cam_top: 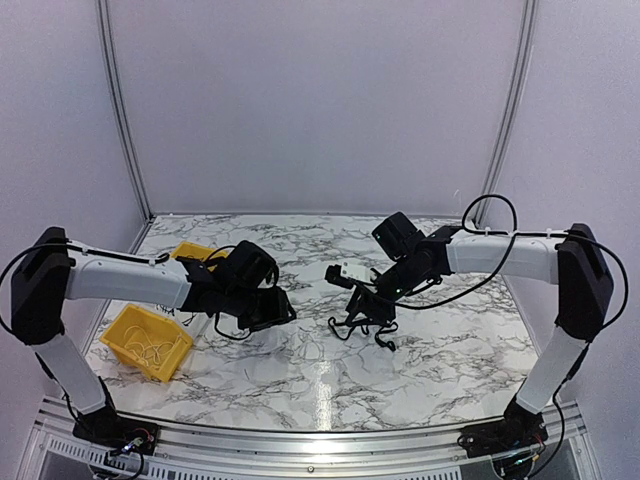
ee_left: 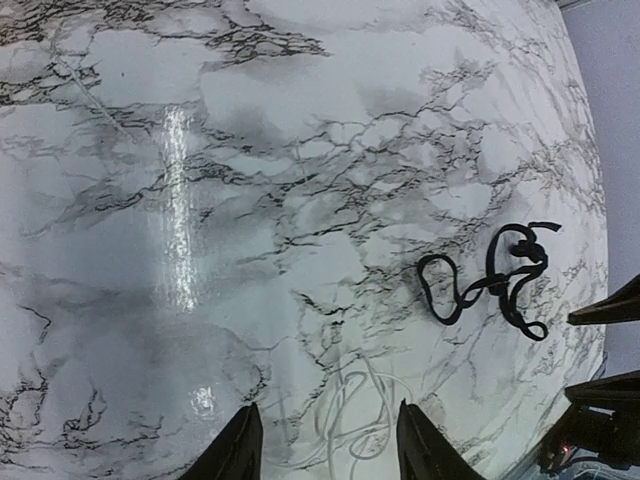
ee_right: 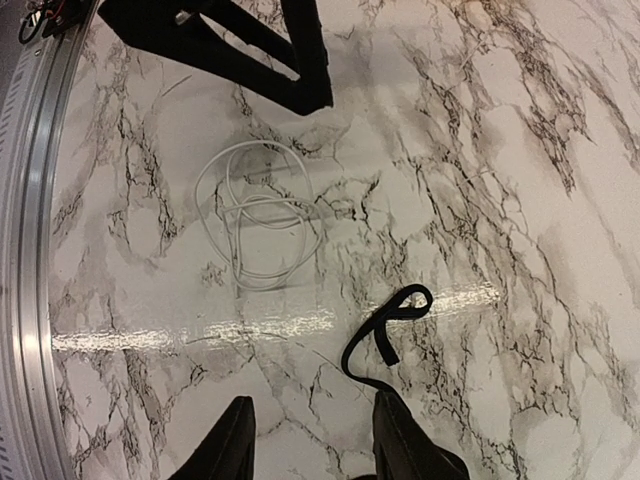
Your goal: Untangle the cables
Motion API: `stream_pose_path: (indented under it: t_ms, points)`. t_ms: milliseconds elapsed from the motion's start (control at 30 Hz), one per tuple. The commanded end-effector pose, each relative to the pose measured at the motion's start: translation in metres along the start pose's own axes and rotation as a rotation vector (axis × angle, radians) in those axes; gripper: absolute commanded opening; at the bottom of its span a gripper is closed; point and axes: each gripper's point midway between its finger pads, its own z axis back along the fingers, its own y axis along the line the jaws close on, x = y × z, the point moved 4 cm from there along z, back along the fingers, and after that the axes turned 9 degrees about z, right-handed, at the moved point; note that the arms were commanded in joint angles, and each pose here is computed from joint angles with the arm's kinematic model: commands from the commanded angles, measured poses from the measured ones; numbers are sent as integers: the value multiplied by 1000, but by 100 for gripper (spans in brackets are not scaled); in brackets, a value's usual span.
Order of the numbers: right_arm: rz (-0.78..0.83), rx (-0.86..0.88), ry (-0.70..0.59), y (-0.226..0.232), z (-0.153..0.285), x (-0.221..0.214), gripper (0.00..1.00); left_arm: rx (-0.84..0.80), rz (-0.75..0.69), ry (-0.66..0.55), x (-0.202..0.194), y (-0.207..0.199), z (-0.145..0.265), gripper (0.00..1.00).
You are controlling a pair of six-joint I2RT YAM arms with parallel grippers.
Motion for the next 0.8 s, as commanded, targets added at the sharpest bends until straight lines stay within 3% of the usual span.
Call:
stream_pose_path:
  t_ms: [0,200,333,400,533,667,767]
  points:
    - [-2,-5,3,-3,-4,-1,41,-50,-21,33,-10,-9,3,48]
    - [-2,-5,3,-2,-4,0,41,-15,-36,100,-26,-3,-19,41]
    - [-3,-5,2,-2,-4,0,41,-2,-39,112,-27,-2,-27,32]
    - [-5,-4,3,-2,-4,0,41,-7,-48,119,-27,-5,-29,25]
    - [3,-31,3,-7,0,5,41,-60,-118,94,-19,-25,-21,0]
    - [25,-110,-32,-19,21,26,41,-149,-300,-24,-3,-61,14,0]
    - [46,-155,-86,-26,40,48,52,-233,-420,-97,3,-89,46,0]
